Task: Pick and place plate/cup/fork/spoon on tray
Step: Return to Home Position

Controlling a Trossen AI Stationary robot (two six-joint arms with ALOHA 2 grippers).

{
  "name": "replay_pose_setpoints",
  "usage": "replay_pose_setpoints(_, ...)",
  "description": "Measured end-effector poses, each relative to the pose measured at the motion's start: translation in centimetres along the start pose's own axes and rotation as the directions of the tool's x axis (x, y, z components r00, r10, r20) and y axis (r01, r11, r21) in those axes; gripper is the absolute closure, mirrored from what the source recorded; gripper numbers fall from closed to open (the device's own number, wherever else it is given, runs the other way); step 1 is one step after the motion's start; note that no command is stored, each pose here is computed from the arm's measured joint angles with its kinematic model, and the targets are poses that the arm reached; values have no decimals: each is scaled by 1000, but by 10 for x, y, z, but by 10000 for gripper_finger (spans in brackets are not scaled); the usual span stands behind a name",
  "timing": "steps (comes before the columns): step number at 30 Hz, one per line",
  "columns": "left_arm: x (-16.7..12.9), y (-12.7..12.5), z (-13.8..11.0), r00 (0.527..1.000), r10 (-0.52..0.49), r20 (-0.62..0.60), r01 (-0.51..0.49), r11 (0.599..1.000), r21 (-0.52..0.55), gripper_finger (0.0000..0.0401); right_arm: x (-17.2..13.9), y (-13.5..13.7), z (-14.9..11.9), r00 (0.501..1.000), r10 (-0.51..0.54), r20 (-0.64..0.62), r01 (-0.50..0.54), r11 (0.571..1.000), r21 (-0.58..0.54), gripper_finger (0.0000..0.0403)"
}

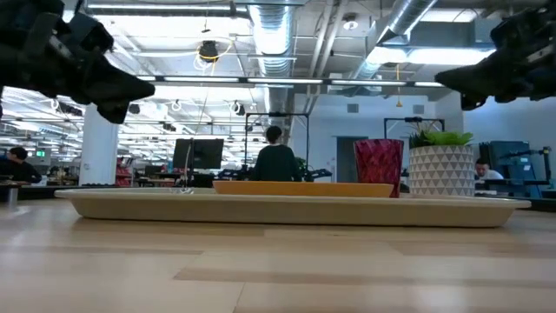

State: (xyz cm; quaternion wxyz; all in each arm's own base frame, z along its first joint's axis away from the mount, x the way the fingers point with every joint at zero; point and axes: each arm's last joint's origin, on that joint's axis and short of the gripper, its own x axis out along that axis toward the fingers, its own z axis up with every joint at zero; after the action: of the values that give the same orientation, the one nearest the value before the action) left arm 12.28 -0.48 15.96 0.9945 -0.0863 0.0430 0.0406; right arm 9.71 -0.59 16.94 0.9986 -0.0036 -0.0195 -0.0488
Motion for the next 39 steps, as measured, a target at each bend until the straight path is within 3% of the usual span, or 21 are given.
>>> replay_pose_setpoints(5, -13, -7, -1, 997, -71, 1, 71, 997, 37, 401, -1, 9, 0, 996, 84, 1, -84, 996, -10, 400)
replay_pose_setpoints(9, -26, -8, 6, 986, -128, 105, 130, 992, -5, 401, -1, 11, 1, 999, 37, 11, -37, 999, 6, 400)
replay_pose_setpoints(12, -28, -9, 8, 977, -170, 126, 166, 985, 38, 401, -1, 11, 1, 1000, 18, 6, -18, 1000, 1, 399)
replay_pose_setpoints(17, -22, -1, 2, 996, -72, 52, 69, 996, 57, 401, 2, 5, -2, 999, -45, -26, 46, 999, 22, 399)
replay_pose_setpoints(24, -20, 18, 4, 993, 97, 68, -101, 994, 46, 401, 6, -5, -9, 981, -165, -103, 169, 985, 31, 390)
replay_pose_setpoints(39, -20, 27, 5, 986, 152, 69, -151, 988, -14, 401, 7, -10, -10, 972, -207, -113, 212, 977, 33, 382)
